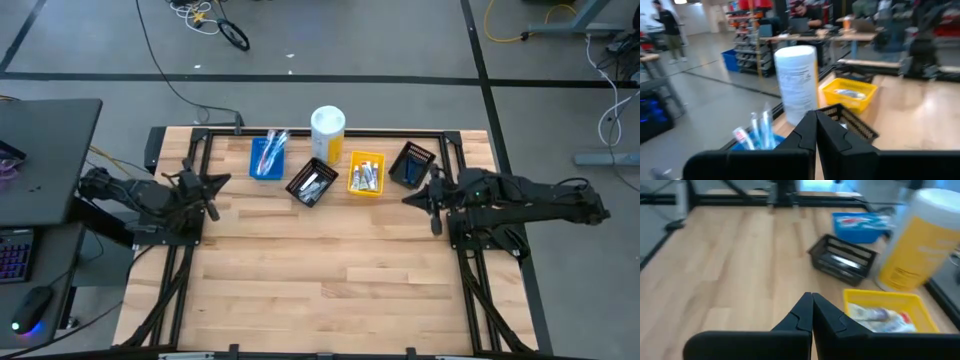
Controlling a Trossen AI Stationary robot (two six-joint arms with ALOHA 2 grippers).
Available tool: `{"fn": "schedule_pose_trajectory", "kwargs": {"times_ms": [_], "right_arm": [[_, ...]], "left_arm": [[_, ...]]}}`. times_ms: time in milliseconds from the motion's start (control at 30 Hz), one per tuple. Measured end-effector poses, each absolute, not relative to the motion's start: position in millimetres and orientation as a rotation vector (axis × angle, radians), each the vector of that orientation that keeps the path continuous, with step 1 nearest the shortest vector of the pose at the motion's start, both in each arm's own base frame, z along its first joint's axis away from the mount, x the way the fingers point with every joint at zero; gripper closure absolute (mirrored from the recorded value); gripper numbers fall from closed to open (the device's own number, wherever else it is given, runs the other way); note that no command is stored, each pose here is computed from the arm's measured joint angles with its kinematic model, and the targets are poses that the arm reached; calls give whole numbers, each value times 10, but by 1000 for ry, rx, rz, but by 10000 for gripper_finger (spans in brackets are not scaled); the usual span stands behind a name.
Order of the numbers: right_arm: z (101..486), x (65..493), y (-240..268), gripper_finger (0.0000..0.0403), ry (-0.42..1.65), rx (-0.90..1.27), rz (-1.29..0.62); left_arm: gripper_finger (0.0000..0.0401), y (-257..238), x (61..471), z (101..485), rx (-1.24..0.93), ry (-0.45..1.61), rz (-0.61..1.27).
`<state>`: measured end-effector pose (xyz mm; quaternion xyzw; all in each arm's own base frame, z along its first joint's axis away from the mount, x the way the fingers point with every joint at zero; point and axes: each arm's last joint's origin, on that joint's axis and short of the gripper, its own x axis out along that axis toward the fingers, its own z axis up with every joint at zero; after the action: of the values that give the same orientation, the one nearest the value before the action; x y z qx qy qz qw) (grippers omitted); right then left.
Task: Pick & Place Travel size toiletries
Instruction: Return to Home Position
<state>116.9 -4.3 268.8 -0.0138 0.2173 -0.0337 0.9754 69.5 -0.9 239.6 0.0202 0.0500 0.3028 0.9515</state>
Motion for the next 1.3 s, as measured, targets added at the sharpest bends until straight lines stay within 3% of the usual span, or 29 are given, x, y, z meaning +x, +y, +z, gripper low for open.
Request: {"fn": "schedule_pose_trajectory", "kwargs": {"times_ms": [133, 433, 800, 1033, 1300], "right_arm": [[2601, 1114, -19, 399, 404, -108, 28], [2372, 987, -16, 400, 215, -188, 25], [2451, 790, 14, 400, 64, -131, 96], [2263, 883, 12, 400, 52, -124, 96], [2100, 952, 10, 400, 24, -145, 94]], "left_arm": [[396, 4, 619, 2396, 8, 39, 530], [394, -65, 733, 2284, 56, -89, 410], [387, -152, 876, 1948, 146, -186, 296], [394, -180, 891, 1915, 142, -226, 216], [378, -150, 885, 1906, 129, -202, 322]]}}
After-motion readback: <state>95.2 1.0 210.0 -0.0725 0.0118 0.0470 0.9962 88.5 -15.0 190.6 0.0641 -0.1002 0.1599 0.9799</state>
